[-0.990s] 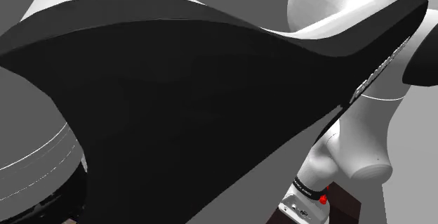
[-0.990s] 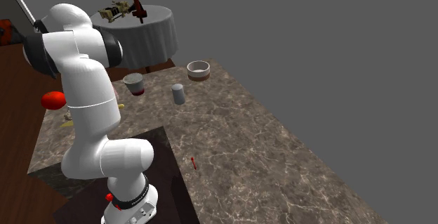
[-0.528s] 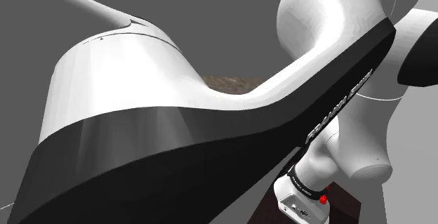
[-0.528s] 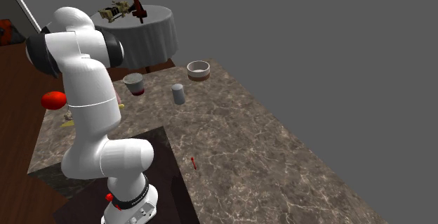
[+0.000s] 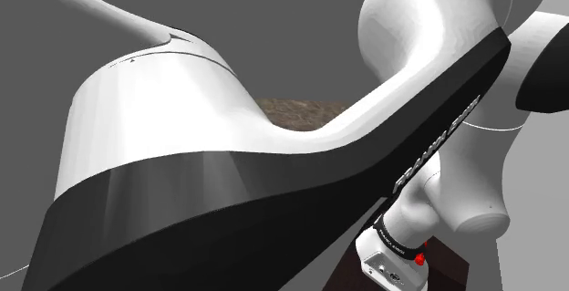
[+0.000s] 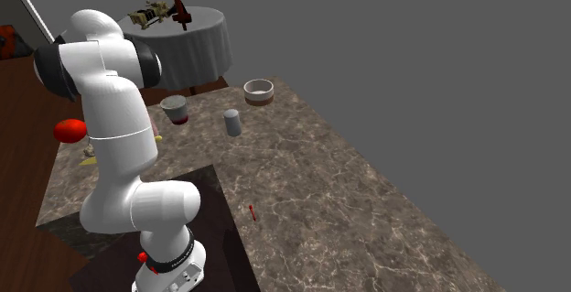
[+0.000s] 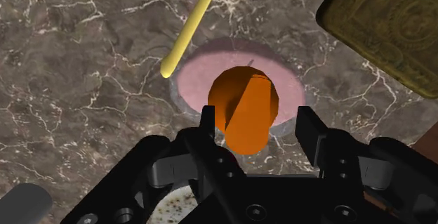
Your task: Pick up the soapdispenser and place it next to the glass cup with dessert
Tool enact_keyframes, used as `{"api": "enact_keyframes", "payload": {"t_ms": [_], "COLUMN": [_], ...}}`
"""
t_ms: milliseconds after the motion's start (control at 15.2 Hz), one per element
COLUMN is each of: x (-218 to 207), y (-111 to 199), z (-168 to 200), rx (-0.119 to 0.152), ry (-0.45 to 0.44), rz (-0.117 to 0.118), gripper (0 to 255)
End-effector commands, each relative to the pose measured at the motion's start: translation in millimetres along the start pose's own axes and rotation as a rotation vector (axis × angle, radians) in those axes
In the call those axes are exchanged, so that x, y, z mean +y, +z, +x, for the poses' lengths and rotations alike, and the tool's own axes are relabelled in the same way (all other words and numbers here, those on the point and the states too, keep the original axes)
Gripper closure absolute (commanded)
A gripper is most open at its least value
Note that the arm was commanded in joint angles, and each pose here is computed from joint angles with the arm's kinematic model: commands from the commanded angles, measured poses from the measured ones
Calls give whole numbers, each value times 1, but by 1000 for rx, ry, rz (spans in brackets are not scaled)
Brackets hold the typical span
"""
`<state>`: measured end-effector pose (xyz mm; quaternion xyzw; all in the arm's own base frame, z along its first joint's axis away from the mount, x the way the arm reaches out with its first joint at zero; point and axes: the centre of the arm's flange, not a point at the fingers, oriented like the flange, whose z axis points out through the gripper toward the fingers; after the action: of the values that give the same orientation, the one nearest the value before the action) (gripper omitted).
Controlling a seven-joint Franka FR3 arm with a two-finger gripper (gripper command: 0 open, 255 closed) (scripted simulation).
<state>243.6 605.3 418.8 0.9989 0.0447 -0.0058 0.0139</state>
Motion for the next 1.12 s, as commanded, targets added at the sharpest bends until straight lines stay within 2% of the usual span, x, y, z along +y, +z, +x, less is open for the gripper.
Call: {"api": "enact_keyframes", "payload": {"t_ms": [0,264,528,1056], "x": [0,0,0,0], "y": [0,0,-50,-50], "z": [0,0,0,0], "rx": [0,0,0,0], "ry": [0,0,0,0], "rz": [0,0,0,0], "gripper": [0,0,0,0]}}
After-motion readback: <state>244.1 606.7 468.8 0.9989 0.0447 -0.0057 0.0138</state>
